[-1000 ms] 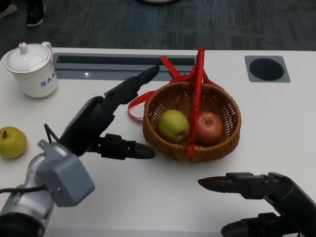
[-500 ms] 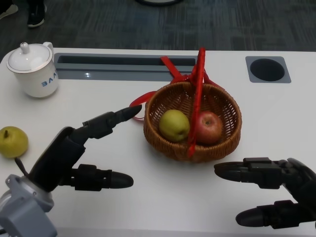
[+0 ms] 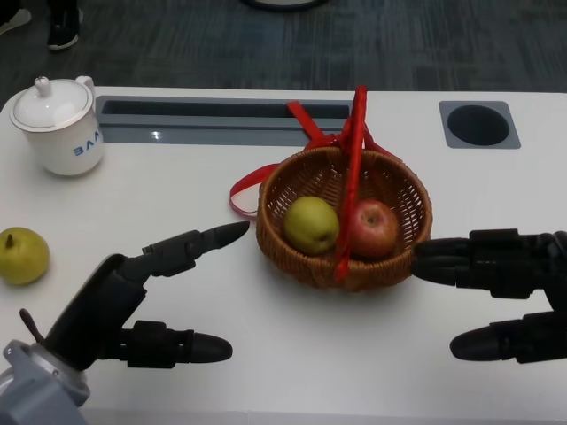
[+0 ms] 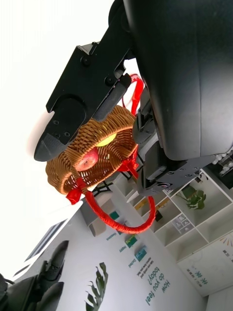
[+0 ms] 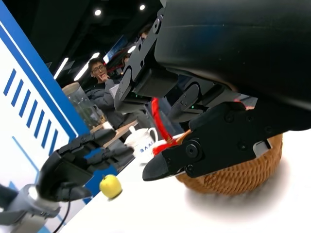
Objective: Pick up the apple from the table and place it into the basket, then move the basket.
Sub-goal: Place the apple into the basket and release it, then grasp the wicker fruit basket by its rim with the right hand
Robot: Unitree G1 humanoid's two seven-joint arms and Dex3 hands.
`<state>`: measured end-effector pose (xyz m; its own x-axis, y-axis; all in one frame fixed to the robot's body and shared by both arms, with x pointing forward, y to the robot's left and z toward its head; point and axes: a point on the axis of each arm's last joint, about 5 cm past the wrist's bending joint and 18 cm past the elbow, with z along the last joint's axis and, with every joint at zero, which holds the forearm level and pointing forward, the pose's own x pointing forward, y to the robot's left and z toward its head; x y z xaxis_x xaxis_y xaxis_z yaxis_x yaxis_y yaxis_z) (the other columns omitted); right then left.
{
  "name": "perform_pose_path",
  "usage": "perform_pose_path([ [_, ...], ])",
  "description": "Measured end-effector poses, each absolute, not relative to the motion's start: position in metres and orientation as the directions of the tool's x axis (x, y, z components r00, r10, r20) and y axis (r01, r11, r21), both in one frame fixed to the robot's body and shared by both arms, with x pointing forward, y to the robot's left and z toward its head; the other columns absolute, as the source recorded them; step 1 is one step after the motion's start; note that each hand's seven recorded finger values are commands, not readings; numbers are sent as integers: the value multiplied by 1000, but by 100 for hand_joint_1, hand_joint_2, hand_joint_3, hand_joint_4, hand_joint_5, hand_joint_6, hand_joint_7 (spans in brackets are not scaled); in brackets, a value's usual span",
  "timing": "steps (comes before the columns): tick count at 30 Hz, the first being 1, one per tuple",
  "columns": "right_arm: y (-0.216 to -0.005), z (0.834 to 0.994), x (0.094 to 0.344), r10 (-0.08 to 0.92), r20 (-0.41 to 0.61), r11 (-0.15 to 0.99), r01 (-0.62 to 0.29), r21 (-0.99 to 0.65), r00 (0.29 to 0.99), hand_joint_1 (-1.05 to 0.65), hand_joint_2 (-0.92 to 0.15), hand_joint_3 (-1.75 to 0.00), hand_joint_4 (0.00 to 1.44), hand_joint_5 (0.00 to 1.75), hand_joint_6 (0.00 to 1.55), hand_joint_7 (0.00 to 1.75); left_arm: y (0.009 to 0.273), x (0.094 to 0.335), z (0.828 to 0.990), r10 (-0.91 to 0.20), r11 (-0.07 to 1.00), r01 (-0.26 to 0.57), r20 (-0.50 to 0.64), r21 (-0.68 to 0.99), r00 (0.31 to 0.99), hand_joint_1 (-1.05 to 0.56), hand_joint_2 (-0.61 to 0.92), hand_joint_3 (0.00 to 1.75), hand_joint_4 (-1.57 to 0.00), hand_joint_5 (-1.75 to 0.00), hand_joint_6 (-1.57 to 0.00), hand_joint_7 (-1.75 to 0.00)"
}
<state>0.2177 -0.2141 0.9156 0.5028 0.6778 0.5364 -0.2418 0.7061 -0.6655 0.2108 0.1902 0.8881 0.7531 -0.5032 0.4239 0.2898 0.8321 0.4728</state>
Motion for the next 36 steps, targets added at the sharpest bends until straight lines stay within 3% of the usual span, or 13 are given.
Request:
perform_pose_path([
  [13, -211, 935, 249, 731, 518, 643, -196, -740, 445, -47, -74, 0, 72, 1, 66, 1, 190, 207, 885, -501, 831, 302, 393, 467, 771, -54, 73, 0, -53, 0, -52, 0],
  [21, -203, 951, 268, 823, 375, 479, -166, -862, 428, -50, -73, 0, 79, 3, 70, 2, 188, 206, 885, -506, 830, 310, 391, 465, 769, -53, 73, 0, -55, -1, -53, -1],
  [28, -199, 962, 287, 863, 195, 297, -157, -942, 466, -71, -75, 0, 83, 2, 72, 1, 187, 203, 882, -506, 830, 316, 384, 459, 773, -53, 72, 0, -56, -1, -54, -1],
  [36, -188, 972, 302, 886, 59, 140, -144, -980, 460, -80, -75, 0, 86, 2, 76, 1, 185, 203, 882, -505, 832, 317, 387, 455, 771, -53, 72, 0, -56, 0, -54, 0],
])
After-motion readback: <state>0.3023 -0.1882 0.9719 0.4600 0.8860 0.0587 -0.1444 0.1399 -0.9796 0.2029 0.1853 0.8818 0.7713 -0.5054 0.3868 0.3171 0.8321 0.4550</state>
